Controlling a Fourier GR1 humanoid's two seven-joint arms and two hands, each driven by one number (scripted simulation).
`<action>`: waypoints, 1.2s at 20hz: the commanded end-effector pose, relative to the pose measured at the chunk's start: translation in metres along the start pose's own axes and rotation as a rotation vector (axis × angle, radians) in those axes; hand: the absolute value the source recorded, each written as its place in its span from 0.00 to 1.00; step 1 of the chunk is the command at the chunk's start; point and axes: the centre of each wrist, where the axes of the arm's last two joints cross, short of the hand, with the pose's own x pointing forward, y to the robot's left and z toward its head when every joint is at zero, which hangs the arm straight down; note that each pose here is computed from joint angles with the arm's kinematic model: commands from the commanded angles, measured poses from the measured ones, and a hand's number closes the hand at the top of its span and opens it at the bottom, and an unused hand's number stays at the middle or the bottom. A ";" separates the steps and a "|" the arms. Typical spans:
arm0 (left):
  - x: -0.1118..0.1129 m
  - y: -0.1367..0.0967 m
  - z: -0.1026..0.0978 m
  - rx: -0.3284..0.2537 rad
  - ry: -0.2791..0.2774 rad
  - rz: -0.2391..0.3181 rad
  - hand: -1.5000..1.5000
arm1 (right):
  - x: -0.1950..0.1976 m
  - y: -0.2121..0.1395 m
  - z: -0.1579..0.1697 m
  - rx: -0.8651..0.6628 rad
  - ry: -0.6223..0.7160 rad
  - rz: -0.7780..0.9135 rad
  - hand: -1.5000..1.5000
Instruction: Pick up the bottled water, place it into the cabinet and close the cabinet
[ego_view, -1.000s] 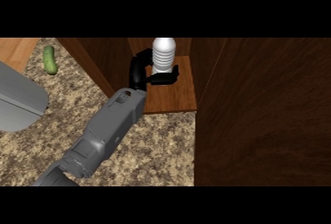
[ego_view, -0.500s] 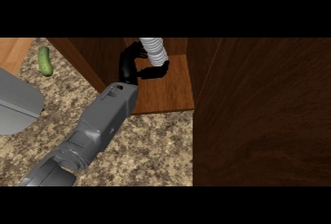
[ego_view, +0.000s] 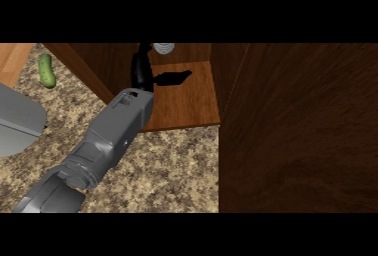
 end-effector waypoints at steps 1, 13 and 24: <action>0.002 0.000 -0.002 -0.070 -0.026 0.025 0.00 | 0.005 -0.001 -0.001 0.010 -0.020 -0.044 0.00; 0.043 -0.017 -0.008 -0.213 -0.179 0.392 0.00 | 0.020 0.006 0.003 0.016 -0.018 -0.055 0.00; 0.008 -0.025 0.030 -0.255 -0.135 0.451 0.00 | 0.039 0.015 0.002 -0.016 0.008 -0.057 0.00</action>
